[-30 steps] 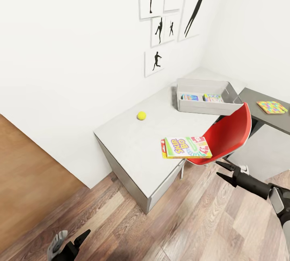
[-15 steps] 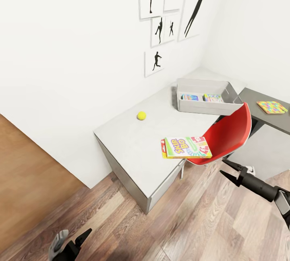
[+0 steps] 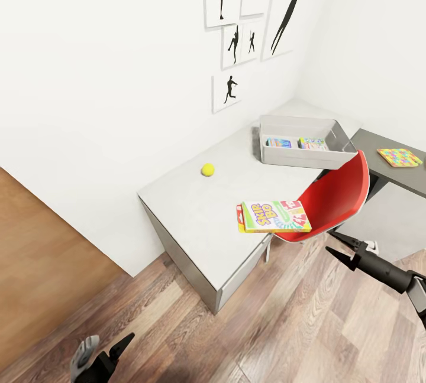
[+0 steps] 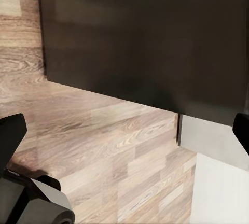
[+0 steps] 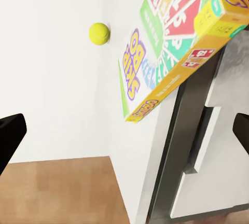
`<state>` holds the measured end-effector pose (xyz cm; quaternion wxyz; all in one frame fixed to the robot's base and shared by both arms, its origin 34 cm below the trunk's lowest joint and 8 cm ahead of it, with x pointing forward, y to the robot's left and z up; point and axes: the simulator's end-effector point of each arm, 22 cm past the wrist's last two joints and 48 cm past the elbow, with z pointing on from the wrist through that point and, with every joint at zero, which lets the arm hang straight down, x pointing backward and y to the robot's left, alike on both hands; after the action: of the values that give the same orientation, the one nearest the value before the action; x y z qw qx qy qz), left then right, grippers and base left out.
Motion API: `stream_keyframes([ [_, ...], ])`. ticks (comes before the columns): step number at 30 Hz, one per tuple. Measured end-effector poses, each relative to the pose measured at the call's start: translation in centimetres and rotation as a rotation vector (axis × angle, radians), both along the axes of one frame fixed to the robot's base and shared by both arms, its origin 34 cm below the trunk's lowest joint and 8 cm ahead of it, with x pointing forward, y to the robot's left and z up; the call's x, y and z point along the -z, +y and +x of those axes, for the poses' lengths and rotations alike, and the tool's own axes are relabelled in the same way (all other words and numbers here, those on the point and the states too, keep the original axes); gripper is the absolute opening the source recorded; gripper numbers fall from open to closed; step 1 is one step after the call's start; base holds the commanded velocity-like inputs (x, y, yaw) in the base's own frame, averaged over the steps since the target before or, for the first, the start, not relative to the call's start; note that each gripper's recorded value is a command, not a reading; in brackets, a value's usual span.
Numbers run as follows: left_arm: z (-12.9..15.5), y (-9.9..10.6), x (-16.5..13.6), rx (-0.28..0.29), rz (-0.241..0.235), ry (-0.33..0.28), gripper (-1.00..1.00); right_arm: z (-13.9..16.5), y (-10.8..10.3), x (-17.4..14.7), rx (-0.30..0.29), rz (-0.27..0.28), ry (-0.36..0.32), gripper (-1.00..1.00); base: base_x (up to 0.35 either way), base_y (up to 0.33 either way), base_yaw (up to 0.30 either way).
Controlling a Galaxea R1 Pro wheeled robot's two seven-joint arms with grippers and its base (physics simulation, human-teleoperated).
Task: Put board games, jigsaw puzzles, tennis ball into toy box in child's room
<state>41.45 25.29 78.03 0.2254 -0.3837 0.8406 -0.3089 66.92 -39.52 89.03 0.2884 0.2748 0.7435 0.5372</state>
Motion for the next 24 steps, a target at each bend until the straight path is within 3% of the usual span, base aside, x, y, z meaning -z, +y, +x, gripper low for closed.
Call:
stream_keyframes([
  [24, 0.4, -1.2, -1.2, 0.033, -0.028, -0.012, 1.00, 0.2, -0.4, -0.6, 0.005, -0.007, -0.023, 1.00, 0.000, 0.000, 0.000],
])
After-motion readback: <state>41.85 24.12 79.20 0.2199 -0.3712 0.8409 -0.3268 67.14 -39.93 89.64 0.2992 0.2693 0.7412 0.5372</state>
